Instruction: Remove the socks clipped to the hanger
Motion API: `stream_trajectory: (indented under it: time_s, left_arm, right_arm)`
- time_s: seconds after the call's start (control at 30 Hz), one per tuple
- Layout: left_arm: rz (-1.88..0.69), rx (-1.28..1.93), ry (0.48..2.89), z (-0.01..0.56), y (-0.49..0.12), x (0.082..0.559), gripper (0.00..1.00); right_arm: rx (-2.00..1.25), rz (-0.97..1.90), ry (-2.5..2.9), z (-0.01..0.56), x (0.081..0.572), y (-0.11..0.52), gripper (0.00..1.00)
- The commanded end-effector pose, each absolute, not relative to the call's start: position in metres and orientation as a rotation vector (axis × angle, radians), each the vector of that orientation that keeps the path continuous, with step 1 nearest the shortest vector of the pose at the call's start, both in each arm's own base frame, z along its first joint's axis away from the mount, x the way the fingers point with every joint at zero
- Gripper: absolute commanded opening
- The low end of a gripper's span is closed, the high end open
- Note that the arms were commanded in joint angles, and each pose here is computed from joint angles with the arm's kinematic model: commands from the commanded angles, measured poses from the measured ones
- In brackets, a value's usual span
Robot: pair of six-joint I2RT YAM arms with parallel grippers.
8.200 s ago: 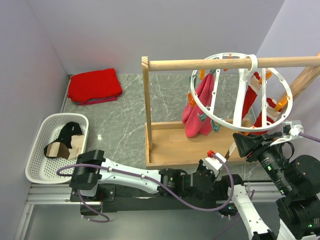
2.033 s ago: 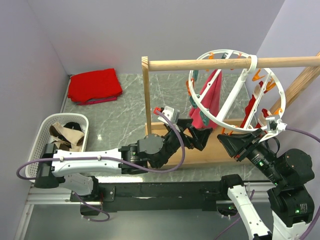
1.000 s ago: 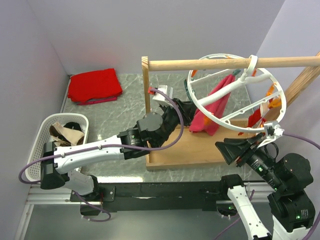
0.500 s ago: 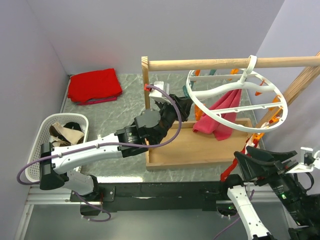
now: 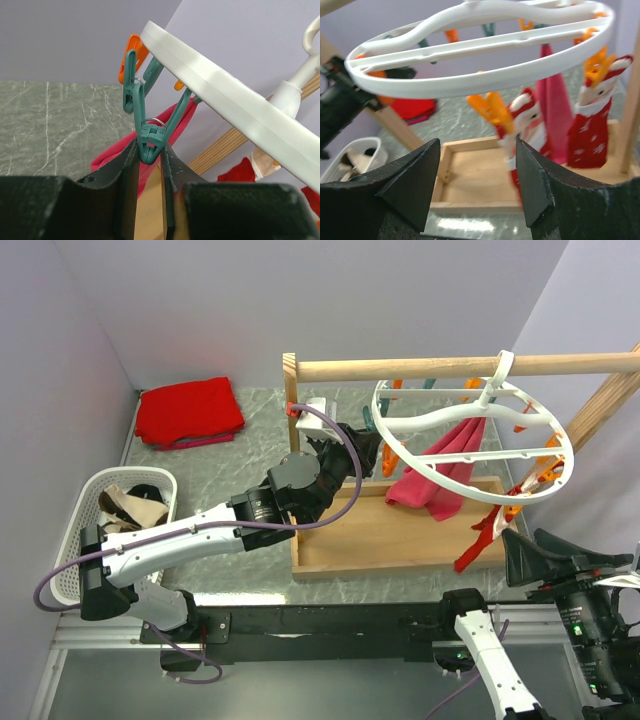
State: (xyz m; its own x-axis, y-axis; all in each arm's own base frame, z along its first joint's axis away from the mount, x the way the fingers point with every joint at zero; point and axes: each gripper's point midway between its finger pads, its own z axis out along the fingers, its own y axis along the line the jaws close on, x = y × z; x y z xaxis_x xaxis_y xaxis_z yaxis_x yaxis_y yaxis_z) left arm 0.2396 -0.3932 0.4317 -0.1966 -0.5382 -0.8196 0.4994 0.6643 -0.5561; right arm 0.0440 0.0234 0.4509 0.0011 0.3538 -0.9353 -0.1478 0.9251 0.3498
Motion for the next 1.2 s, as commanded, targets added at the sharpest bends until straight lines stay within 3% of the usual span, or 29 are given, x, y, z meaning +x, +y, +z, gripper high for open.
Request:
stream_trajectory:
  time_s: [0.0, 0.4, 0.73, 0.83, 0.93, 1.17]
  left_arm:
    - [-0.963, -0.081, 1.448, 0.462, -0.376, 0.24, 0.13]
    - [-0.99, -0.057, 1.454, 0.464, -0.377, 0.237, 0.14]
    - [-1.016, -0.007, 1.479, 0.457, -0.381, 0.229, 0.18]
    - [-1.04, 0.058, 1.498, 0.449, -0.382, 0.22, 0.28]
    - [-1.061, 0.126, 1.529, 0.437, -0.38, 0.209, 0.47]
    - [-1.228, 0.385, 1.562, 0.415, -0.378, 0.158, 0.81]
  right_arm:
    - [0.235, 0.264, 1.568, 0.452, 0.081, 0.003, 0.69]
    - [0.062, 0.412, 1.521, 0.458, 0.102, 0.04, 0.68]
    - [0.062, 0.413, 1.542, 0.45, 0.113, 0.043, 0.54]
    - [0.064, 0.402, 1.547, 0.448, 0.114, 0.041, 0.5]
    - [0.066, 0.4, 1.553, 0.448, 0.115, 0.041, 0.44]
    - [0.052, 0.413, 1.551, 0.447, 0.115, 0.044, 0.42]
